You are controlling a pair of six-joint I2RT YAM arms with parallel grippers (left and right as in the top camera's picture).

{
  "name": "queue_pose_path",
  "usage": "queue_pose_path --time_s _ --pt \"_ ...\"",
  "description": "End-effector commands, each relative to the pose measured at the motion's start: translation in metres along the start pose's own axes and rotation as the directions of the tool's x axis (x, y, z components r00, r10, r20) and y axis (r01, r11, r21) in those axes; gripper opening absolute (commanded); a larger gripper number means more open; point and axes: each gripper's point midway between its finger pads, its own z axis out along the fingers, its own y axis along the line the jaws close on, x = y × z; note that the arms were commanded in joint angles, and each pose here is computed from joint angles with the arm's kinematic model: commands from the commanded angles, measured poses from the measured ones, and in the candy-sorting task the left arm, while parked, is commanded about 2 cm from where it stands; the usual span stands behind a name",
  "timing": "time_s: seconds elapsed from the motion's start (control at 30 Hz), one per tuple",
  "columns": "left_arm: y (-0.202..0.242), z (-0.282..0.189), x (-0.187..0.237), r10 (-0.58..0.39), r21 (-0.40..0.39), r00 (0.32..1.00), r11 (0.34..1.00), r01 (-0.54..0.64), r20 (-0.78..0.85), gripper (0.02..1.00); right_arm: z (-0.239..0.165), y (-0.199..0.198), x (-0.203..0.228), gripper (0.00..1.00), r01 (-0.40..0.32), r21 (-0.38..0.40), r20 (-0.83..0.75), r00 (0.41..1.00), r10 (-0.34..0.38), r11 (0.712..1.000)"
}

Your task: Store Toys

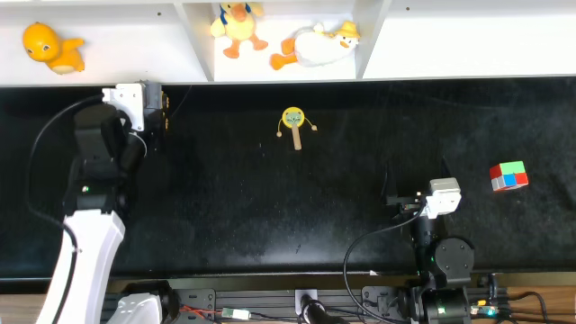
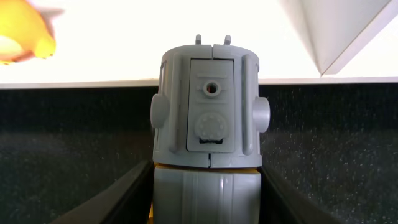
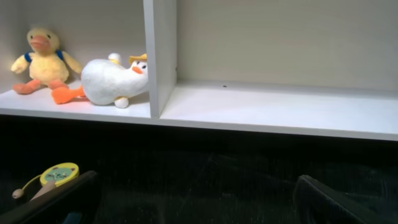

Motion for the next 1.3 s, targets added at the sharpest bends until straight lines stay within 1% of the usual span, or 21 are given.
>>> queue_pose_path --time_s 0.03,0.13,0.37,0.53,0.7,0.83,0.9,0.97,1.07,1.13,1.17,1.2,1.23,1.27,1.3 --pt "-0.001 0.011 -0.031 0.010 0.016 1.000 1.000 -0.010 0.029 0.439 0.000 0.001 0.004 0.993 -0.007 -0.005 -0.001 1.000 0.007 1.000" --pt "-0.001 0.025 -0.046 0.010 0.021 1.000 1.000 -0.010 0.023 0.432 0.000 0.001 0.004 0.996 -0.007 -0.005 -0.001 1.000 0.007 1.000" --pt "-0.008 0.060 -0.085 0.010 0.073 1.000 0.997 -0.012 0.028 0.432 0.000 0.001 0.004 0.996 -0.007 -0.005 -0.001 1.000 0.007 1.000" --pt "-0.008 0.080 -0.099 0.011 0.076 1.000 0.997 -0.013 0.023 0.435 0.000 0.001 0.004 0.996 -0.007 -0.005 -0.001 1.000 0.007 1.000" --pt "-0.007 0.099 -0.106 0.011 0.076 1.000 0.997 -0.012 0.013 0.441 0.000 0.001 0.004 0.993 -0.007 -0.005 -0.001 1.000 0.007 1.000" --pt "-0.007 0.105 -0.103 0.011 0.077 1.000 0.997 -0.011 -0.002 0.448 0.000 0.001 0.004 0.993 -0.007 -0.005 -0.001 1.000 0.007 1.000" --pt "-0.007 0.105 -0.101 0.012 0.077 1.000 0.997 -0.011 -0.009 0.470 0.000 0.001 0.004 0.996 -0.007 -0.005 -0.001 1.000 0.007 1.000" --pt "-0.006 0.105 -0.099 0.012 0.073 1.000 0.997 -0.010 -0.016 0.542 0.000 0.001 0.004 0.996 -0.007 -0.005 -0.001 1.000 0.007 1.000" --pt "-0.004 0.105 -0.097 0.009 0.070 1.000 0.997 -0.007 -0.025 0.595 0.000 0.001 0.004 0.996 -0.007 -0.006 -0.001 1.000 0.007 1.000" --pt "-0.004 0.105 -0.096 0.007 0.070 1.000 0.998 -0.005 -0.027 0.560 0.000 0.001 0.004 0.996 -0.007 -0.006 -0.001 1.000 0.007 1.000" --pt "-0.003 0.105 -0.096 0.008 0.069 1.000 0.998 -0.006 -0.027 0.581 0.000 0.001 0.004 0.993 -0.007 -0.005 -0.001 1.000 0.007 1.000" --pt "-0.003 0.105 -0.096 0.008 0.069 1.000 0.998 -0.006 -0.027 0.638 0.000 0.001 0.004 0.996 -0.007 -0.005 -0.001 1.000 0.007 1.000" --pt "-0.003 0.105 -0.096 0.008 0.069 1.000 0.998 -0.006 -0.027 0.715 0.000 0.001 0.004 0.993 -0.007 -0.005 -0.001 1.000 0.007 1.000" --pt "-0.004 0.105 -0.096 0.008 0.070 1.000 0.998 -0.006 -0.027 0.877 0.000 0.001 0.004 0.993 -0.007 -0.005 -0.001 1.000 0.007 1.000" --pt "-0.004 0.105 -0.096 0.008 0.071 1.000 0.997 -0.006 -0.029 0.998 0.000 0.001 0.004 0.993 -0.007 -0.005 -0.001 1.000 0.007 1.000"
